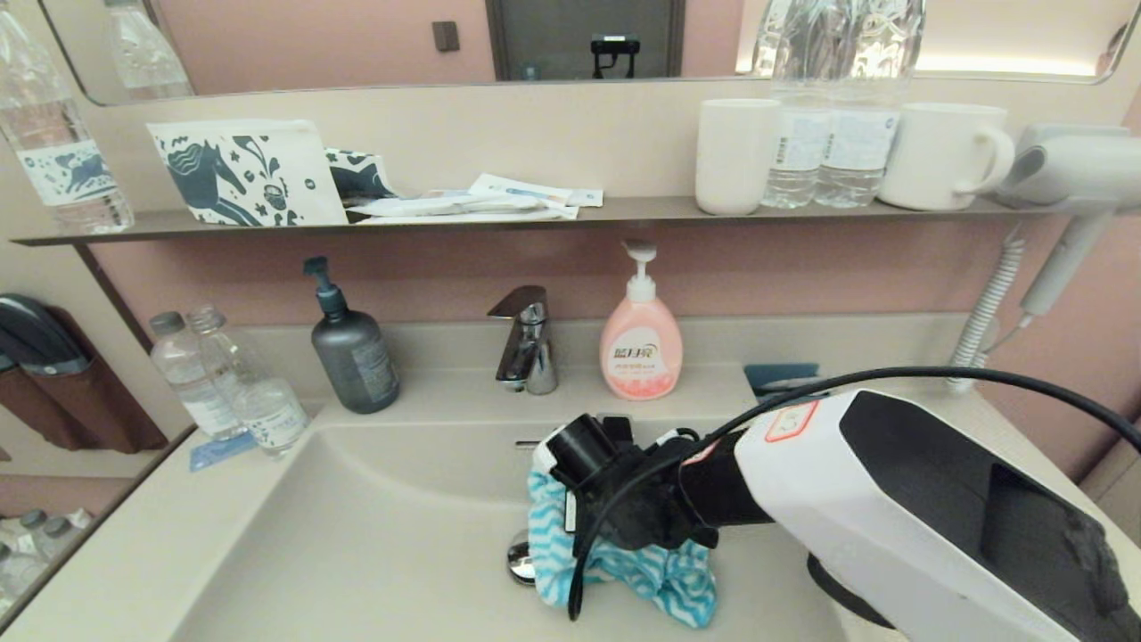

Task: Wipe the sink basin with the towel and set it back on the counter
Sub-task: Wipe the sink

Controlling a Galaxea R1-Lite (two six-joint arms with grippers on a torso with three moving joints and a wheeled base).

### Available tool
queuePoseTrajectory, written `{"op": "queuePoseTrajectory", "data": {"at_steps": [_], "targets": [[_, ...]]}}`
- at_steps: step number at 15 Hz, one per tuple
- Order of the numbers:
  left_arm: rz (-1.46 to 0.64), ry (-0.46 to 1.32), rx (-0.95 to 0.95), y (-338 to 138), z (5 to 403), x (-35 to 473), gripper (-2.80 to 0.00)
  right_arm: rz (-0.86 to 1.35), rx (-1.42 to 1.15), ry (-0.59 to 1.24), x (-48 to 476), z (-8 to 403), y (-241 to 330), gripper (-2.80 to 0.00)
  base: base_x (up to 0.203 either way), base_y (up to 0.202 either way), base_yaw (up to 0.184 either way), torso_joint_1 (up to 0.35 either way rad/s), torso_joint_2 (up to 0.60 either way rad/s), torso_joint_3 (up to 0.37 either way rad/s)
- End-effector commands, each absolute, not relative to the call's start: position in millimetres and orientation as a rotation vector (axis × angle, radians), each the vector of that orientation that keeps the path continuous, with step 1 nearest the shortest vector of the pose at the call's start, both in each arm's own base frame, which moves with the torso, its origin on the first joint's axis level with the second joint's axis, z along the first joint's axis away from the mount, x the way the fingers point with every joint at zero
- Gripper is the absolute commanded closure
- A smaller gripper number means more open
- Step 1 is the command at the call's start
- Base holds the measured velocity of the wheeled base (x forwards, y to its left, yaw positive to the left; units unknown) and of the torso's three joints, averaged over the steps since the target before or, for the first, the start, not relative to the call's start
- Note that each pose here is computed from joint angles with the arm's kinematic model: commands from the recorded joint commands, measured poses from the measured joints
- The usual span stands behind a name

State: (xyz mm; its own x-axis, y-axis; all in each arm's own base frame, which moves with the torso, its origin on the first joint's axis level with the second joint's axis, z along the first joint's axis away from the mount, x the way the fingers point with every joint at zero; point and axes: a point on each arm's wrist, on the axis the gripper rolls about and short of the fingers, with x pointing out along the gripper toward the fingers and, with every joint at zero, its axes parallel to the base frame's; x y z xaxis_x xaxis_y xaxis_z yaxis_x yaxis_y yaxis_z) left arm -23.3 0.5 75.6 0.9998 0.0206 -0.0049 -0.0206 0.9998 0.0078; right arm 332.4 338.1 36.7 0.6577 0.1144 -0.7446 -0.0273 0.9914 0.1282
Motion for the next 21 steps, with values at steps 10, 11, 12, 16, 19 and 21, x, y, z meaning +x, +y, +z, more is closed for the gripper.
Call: {"op": "queuePoseTrajectory", "data": {"at_steps": [10, 11, 12, 16, 19, 21], "targets": [[0.023, 0.006, 0.008, 0.4, 75.7, -23.2, 0.0, 0.026, -0.096, 1.101, 236.2, 14.6, 340.0, 0.0, 0.0, 0.0, 0.0, 0.0, 0.0, 0.0], [0.022, 0.006, 0.008, 0.5, 75.7, -23.2, 0.0, 0.035, -0.079, 1.11, 229.3, 8.2, 350.8, 0.0, 0.0, 0.0, 0.0, 0.0, 0.0, 0.0], [0.021, 0.006, 0.008, 0.5, 75.7, -23.2, 0.0, 0.036, -0.064, 1.114, 226.2, 3.8, 359.2, 0.0, 0.0, 0.0, 0.0, 0.0, 0.0, 0.0], [0.021, 0.006, 0.008, 0.5, 75.7, -23.2, 0.0, 0.074, -0.055, 1.124, 222.6, 0.8, 387.1, 0.0, 0.0, 0.0, 0.0, 0.0, 0.0, 0.0], [0.021, 0.006, 0.008, 0.5, 75.7, -23.2, 0.0, 0.108, -0.019, 1.101, 232.2, 5.6, 412.2, 0.0, 0.0, 0.0, 0.0, 0.0, 0.0, 0.0], [0.021, 0.006, 0.008, 0.5, 75.7, -23.2, 0.0, 0.164, -0.03, 1.116, 229.7, -3.1, 423.3, 0.0, 0.0, 0.0, 0.0, 0.0, 0.0, 0.0]]}}
